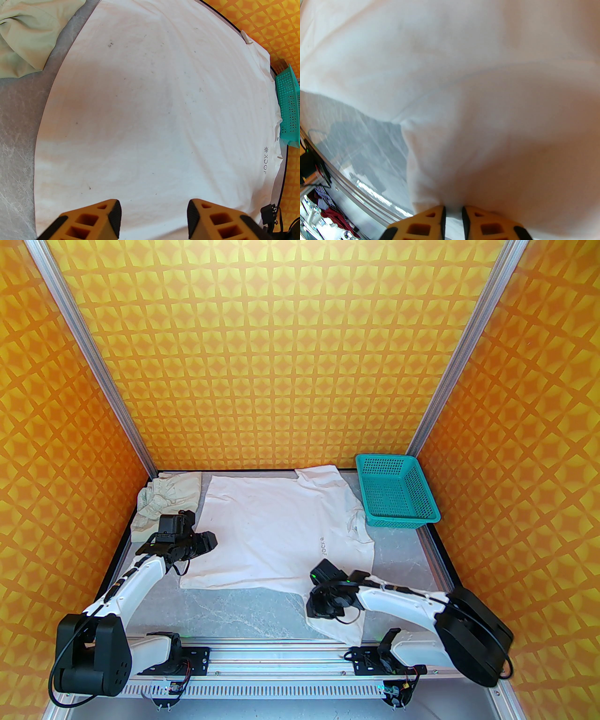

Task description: Fold and stack the mixed laundry pile

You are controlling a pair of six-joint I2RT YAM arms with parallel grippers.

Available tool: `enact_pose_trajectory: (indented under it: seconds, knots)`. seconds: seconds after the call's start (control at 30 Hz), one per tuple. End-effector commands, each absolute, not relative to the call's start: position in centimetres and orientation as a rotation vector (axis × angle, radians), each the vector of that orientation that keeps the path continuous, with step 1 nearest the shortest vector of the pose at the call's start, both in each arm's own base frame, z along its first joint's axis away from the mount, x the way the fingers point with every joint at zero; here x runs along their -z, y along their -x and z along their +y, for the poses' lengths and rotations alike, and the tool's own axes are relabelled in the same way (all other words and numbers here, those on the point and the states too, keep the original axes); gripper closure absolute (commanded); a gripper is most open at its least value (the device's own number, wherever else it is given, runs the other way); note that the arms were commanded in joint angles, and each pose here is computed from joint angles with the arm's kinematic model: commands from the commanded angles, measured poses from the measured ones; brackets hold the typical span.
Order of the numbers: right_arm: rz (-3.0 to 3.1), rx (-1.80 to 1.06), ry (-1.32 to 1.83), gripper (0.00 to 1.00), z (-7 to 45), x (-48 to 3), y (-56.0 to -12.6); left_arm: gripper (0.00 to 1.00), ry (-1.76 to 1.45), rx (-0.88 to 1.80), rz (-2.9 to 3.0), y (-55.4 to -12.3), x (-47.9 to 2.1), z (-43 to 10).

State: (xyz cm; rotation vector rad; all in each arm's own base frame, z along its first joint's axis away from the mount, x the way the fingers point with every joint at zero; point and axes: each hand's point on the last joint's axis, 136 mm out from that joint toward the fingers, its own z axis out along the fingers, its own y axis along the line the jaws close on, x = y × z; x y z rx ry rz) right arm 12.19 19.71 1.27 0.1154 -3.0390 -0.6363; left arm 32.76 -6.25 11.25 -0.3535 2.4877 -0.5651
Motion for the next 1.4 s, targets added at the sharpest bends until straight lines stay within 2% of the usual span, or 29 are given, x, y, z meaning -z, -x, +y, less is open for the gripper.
enact_pose_trajectory:
  seconds: [0.0, 0.3, 0.43, 0.63, 0.8, 0.9, 1.03, 1.13, 1.23, 1.37]
  knots:
    - [-2.905, 0.242, -0.109, 0.73, 13.4, 1.6, -6.8, 0.49, 0.374, 0.545, 2.489, -33.5, -11.0, -5.8]
    - [-2.875, 0.252, -0.135, 0.67, 12.8, 1.1, -5.6, 0.50, 0.471, 0.490, 2.564, -33.4, -8.1, -4.6]
    - [-2.917, 0.248, -0.117, 0.67, 12.4, 0.1, -6.0, 0.53, 0.618, 0.409, 2.599, -31.1, -6.2, -3.2]
    - [-2.981, 0.363, -0.067, 0.63, 14.1, -1.9, -7.6, 0.53, 0.745, 0.391, 2.551, -26.9, -5.4, -2.5]
    - [-3.074, 0.412, -0.130, 0.51, 16.2, -5.1, -10.9, 0.52, 0.774, 0.402, 2.532, -25.2, -5.0, -2.5]
    - [-3.164, 0.411, -0.182, 0.47, 17.3, -7.3, -14.0, 0.52, 0.768, 0.396, 2.563, -25.3, -4.6, -2.6]
    - [-3.222, 0.414, -0.197, 0.46, 18.3, -9.0, -17.8, 0.52, 0.811, 0.364, 2.621, -24.4, -4.1, -2.4]
    - [-3.264, 0.421, -0.212, 0.47, 19.2, -9.6, -20.2, 0.52, 0.810, 0.380, 2.553, -23.8, -6.4, -2.3]
    - [-3.249, 0.470, -0.242, 0.47, 20.8, -9.6, -21.4, 0.51, 0.802, 0.381, 2.549, -22.4, -7.8, -2.3]
    - [-3.207, 0.546, -0.253, 0.47, 22.6, -8.5, -22.0, 0.50, 0.804, 0.419, 2.605, -21.5, -7.2, -4.1]
